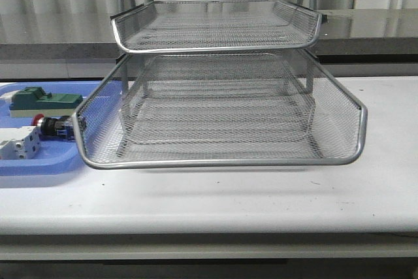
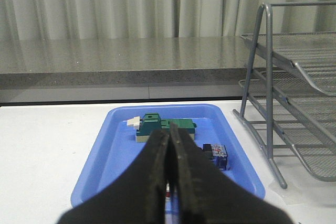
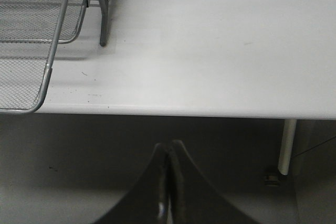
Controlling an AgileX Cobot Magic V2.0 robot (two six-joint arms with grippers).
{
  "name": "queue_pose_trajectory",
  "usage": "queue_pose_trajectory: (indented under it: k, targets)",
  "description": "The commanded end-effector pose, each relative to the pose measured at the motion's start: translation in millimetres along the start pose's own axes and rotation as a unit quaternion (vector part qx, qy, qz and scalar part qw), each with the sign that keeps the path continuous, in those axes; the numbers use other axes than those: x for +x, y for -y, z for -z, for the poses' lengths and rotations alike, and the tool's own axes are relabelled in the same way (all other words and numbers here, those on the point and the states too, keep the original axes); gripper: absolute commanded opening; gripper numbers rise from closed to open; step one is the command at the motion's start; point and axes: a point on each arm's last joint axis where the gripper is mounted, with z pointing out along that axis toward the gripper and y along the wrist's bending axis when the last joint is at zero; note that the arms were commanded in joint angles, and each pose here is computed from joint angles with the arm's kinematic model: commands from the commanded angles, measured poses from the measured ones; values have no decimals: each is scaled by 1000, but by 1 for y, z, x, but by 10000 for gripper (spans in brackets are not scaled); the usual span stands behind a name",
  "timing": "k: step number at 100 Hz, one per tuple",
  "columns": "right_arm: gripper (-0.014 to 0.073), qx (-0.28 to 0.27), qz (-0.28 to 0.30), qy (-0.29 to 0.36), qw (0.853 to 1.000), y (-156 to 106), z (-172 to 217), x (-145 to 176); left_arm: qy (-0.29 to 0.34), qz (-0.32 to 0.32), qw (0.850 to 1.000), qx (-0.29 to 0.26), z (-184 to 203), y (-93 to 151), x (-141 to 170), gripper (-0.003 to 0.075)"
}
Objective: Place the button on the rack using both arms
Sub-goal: 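Release the tray and withdraw the right gripper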
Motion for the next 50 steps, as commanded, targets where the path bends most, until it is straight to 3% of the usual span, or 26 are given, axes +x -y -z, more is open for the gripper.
queue_pose_trajectory:
  k: [1,31,50]
  targets:
    - [-70,2,-1,41,999,0,7,-12,10,6,1000,6,-1,1,10,-20]
    - [-70,2,-1,41,999,0,7,-12,12,6,1000,6,-1,1,8,-20]
    - [-70,2,-1,41,999,0,7,-12,3,6,1000,2,-2,0,-10,-20]
